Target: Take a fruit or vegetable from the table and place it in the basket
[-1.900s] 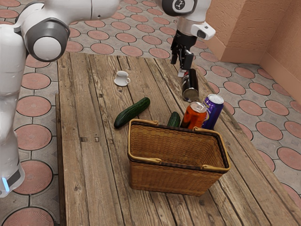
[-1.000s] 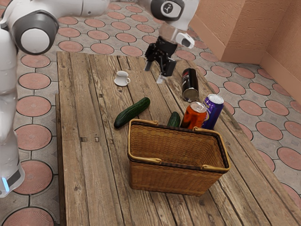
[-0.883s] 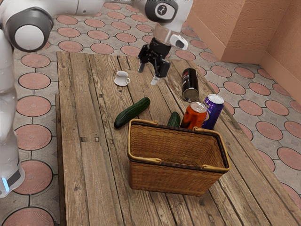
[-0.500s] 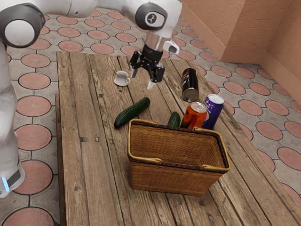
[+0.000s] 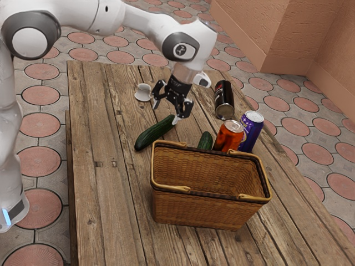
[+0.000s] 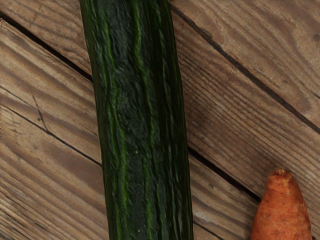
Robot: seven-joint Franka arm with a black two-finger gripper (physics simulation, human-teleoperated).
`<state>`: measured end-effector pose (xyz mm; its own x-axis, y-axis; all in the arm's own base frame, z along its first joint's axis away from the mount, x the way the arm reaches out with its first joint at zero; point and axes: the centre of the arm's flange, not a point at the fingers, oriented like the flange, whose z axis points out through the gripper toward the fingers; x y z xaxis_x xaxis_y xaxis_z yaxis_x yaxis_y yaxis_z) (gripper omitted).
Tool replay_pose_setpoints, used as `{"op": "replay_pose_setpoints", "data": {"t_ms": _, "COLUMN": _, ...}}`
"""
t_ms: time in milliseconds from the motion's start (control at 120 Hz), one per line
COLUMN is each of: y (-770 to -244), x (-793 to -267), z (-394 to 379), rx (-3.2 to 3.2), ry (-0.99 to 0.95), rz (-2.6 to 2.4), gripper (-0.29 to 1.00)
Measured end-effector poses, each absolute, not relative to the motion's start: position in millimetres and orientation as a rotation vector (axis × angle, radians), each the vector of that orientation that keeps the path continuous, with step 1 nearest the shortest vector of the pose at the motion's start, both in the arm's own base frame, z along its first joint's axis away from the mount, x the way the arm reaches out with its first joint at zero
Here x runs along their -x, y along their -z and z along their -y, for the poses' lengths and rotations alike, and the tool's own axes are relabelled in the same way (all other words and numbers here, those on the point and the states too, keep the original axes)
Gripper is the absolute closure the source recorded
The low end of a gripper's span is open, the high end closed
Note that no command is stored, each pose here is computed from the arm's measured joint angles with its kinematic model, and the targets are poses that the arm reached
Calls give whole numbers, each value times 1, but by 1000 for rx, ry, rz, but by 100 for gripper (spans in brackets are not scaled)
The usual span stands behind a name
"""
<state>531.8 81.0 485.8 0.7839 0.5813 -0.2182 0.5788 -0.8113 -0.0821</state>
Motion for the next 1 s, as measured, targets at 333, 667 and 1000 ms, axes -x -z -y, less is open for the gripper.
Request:
{"op": "replay_pose_setpoints", "data": {"t_ms": 333, "y": -456, "x": -522, "z": -136, "rx": 2864, "ry": -431, "rz": 1176, "gripper": 0}}
{"op": "replay_pose_setpoints", "data": {"t_ms": 667, "y": -459, "x": -526, "z": -129, "rx": 2868, "ry": -394, "rz": 1201, "gripper": 0}}
{"op": "replay_pose_setpoints", "data": {"t_ms": 1000, "y": -457, "x": -527, "z": -117, "rx": 2875, "ry": -384, "rz": 1191, "gripper": 0}}
